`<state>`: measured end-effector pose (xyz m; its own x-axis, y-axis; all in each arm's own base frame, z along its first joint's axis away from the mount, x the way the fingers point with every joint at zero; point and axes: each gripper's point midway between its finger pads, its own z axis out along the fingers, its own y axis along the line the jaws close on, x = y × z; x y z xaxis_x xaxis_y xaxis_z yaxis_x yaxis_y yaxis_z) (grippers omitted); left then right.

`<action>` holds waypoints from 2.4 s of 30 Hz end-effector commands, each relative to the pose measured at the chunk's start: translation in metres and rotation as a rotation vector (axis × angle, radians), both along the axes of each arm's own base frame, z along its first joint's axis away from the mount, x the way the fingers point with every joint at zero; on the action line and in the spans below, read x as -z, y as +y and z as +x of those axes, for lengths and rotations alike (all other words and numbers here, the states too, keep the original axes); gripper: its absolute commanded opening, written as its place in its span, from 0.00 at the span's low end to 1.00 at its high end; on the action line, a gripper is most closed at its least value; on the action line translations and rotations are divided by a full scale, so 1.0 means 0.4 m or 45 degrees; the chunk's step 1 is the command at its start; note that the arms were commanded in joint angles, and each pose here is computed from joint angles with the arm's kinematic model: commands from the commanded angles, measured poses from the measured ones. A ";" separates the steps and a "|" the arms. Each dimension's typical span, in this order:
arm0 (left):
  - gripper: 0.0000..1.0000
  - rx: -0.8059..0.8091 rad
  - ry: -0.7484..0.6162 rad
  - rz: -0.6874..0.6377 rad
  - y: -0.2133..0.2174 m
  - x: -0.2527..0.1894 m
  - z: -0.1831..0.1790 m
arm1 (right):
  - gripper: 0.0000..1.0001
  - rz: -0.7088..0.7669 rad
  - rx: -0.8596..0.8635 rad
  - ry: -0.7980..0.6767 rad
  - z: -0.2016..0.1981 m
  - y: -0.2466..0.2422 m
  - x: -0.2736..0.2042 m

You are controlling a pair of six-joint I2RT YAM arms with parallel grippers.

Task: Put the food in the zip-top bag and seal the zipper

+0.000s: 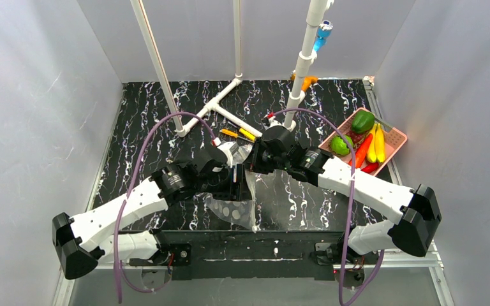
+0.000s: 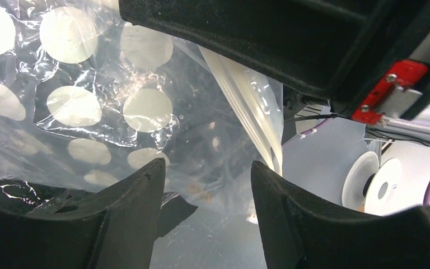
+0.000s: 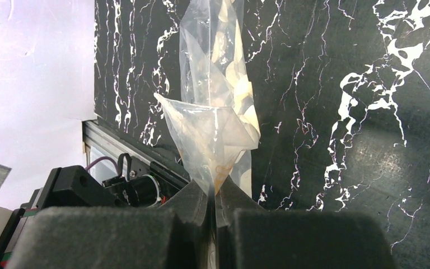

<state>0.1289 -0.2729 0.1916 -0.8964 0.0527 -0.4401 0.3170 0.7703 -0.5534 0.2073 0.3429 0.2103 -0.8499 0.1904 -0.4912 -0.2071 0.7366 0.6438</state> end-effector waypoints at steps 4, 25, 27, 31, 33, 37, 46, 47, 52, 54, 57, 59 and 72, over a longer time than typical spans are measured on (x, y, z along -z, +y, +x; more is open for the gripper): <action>0.62 0.033 -0.060 -0.130 0.020 -0.076 -0.033 | 0.04 0.040 0.022 -0.061 0.014 0.005 -0.043; 0.48 0.038 -0.015 -0.128 0.003 -0.052 -0.035 | 0.05 0.083 0.006 -0.068 0.009 0.014 -0.068; 0.46 0.037 -0.015 -0.120 0.004 -0.049 -0.033 | 0.05 0.086 0.006 -0.067 0.009 0.015 -0.069; 0.44 0.030 -0.008 -0.095 0.008 -0.038 -0.032 | 0.05 0.085 0.012 -0.062 0.009 0.014 -0.068; 0.43 0.023 -0.001 -0.075 0.009 -0.029 -0.029 | 0.05 0.086 0.028 -0.051 0.010 0.012 -0.069; 0.47 0.021 0.014 -0.043 0.006 -0.017 -0.025 | 0.05 0.073 0.078 0.007 0.011 0.007 -0.062; 0.57 0.033 -0.039 -0.013 0.004 -0.026 -0.007 | 0.05 0.012 0.105 0.038 -0.001 0.007 -0.040; 0.57 0.041 -0.039 -0.015 0.000 -0.030 -0.007 | 0.05 0.010 0.101 0.039 -0.003 0.008 -0.039; 0.53 0.045 -0.058 -0.019 -0.008 -0.030 0.002 | 0.05 -0.005 0.071 0.037 -0.018 0.015 -0.030; 0.46 0.033 -0.056 0.008 -0.002 -0.022 0.007 | 0.06 -0.005 0.063 0.025 -0.022 0.015 -0.034; 0.29 0.014 -0.072 0.016 0.004 -0.024 0.013 | 0.08 0.004 0.040 -0.002 -0.028 0.015 -0.044; 0.14 0.000 -0.094 0.020 0.009 -0.029 0.020 | 0.14 0.008 0.011 -0.015 -0.036 0.016 -0.047; 0.00 -0.289 -0.107 0.143 0.126 -0.017 0.038 | 0.98 -0.045 -0.298 -0.205 -0.120 -0.073 -0.075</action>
<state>0.1385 -0.2423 0.2062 -0.8484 -0.0389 -0.5279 0.2753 0.8195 -0.5027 0.1791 0.3241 0.2144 -0.8286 0.0375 -0.5586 -0.3350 0.7662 0.5484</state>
